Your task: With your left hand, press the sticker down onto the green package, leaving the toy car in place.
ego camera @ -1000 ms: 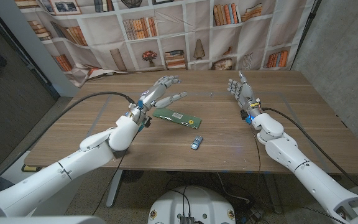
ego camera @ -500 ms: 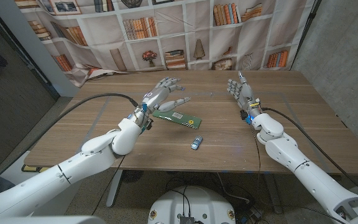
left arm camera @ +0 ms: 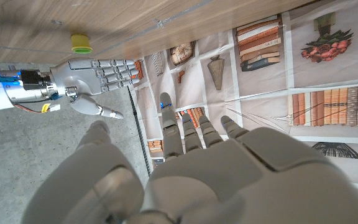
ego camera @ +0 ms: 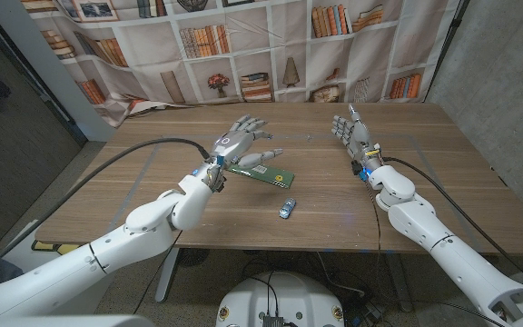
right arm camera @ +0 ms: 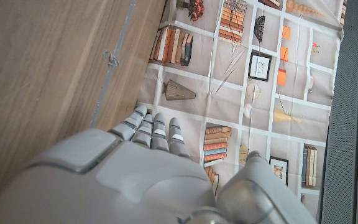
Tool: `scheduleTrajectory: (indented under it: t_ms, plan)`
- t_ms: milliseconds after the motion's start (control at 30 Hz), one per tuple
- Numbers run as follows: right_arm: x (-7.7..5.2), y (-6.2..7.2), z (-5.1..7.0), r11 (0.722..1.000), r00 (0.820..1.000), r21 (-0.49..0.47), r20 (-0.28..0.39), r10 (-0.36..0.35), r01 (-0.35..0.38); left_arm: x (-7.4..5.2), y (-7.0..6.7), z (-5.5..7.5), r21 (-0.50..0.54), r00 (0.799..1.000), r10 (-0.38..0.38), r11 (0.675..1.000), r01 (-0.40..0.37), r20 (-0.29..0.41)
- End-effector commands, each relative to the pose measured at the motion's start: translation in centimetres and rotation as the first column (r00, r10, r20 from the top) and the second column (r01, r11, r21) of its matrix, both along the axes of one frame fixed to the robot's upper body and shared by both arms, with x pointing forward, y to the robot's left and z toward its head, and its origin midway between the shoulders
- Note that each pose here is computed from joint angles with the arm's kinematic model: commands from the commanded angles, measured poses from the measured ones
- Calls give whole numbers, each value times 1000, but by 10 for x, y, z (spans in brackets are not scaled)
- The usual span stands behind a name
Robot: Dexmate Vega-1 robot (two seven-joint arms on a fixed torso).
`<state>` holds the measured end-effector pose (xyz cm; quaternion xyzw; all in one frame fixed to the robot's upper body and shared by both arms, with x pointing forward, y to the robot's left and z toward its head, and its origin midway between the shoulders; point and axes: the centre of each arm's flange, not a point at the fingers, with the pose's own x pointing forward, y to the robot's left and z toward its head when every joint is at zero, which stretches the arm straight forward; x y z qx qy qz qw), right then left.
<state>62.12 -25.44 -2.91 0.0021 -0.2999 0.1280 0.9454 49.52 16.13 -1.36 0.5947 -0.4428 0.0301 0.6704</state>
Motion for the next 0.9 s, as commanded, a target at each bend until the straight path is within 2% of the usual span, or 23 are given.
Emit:
scheduleTrajectory:
  t_ms: [33, 500, 800, 900]
  plan:
    - [0, -4, -1, 1000, 1000, 4, -3, 2, -2, 0, -14, -6, 77, 997, 71, 995, -71, -4]
    - [1, -6, -5, 1000, 1000, 8, -12, 11, -11, 0, -20, -21, 115, 985, 169, 979, -170, 17]
    - [0, -5, -9, 1000, 1000, 6, -22, 13, -13, 4, -24, -24, 135, 983, 182, 974, -182, 10]
    - [0, -5, -9, 1000, 1000, 5, -23, 12, -12, 8, -25, -24, 141, 983, 184, 973, -180, -13]
